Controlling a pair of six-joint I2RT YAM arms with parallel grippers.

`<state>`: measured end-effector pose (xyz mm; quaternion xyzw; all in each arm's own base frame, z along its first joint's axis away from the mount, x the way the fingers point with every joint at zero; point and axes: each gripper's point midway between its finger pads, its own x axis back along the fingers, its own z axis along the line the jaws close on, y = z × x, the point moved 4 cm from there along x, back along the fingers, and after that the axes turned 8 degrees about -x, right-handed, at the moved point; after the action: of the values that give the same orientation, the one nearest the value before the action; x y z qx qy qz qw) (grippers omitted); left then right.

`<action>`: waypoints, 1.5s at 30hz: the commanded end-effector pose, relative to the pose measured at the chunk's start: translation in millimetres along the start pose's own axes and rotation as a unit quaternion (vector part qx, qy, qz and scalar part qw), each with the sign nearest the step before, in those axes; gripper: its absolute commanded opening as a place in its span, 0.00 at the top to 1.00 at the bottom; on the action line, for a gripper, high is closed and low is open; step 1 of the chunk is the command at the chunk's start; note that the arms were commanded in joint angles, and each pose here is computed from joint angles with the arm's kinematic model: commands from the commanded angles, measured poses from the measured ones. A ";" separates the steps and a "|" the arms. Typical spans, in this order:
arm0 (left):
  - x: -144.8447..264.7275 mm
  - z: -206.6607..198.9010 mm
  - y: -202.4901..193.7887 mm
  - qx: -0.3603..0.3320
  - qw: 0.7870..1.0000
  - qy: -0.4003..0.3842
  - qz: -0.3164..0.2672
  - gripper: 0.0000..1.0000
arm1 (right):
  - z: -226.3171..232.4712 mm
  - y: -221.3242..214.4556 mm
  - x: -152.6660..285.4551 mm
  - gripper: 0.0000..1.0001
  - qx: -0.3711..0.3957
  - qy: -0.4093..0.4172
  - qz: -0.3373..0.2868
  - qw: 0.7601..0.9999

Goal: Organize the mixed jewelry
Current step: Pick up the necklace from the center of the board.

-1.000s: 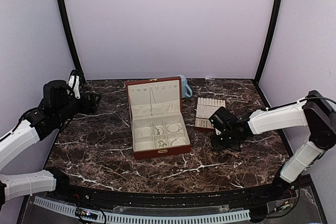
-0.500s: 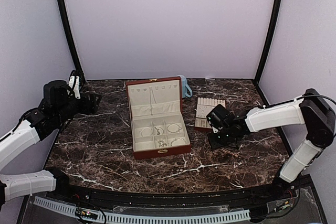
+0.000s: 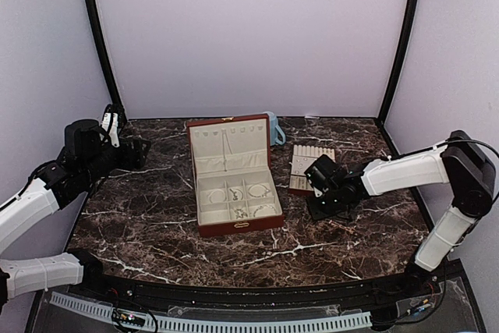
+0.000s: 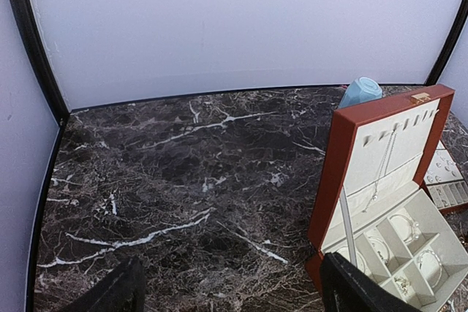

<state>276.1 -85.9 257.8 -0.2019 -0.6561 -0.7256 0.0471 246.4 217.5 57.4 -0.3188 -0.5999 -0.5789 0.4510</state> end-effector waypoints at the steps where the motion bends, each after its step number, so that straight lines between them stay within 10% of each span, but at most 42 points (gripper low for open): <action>1: 1.8 1.1 1.9 -0.001 1.000 0.000 -0.010 0.15 | 5.6 7.6 -2.2 0.86 -0.003 0.001 -0.011 1.000; 28: 0.8 0.4 2.1 0.000 1.000 -0.002 -0.010 0.15 | -18.2 10.7 -17.6 0.99 -0.016 -0.094 -0.012 0.995; 45: 2.5 -0.3 3.8 0.002 1.000 -0.006 -0.014 0.15 | -10.3 12.8 8.7 0.84 -0.064 -0.031 -0.027 0.997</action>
<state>275.9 -86.7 257.6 -0.2041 -0.6563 -0.7250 0.0451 261.0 214.8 78.5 -0.3300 -0.5909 -0.6190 0.3983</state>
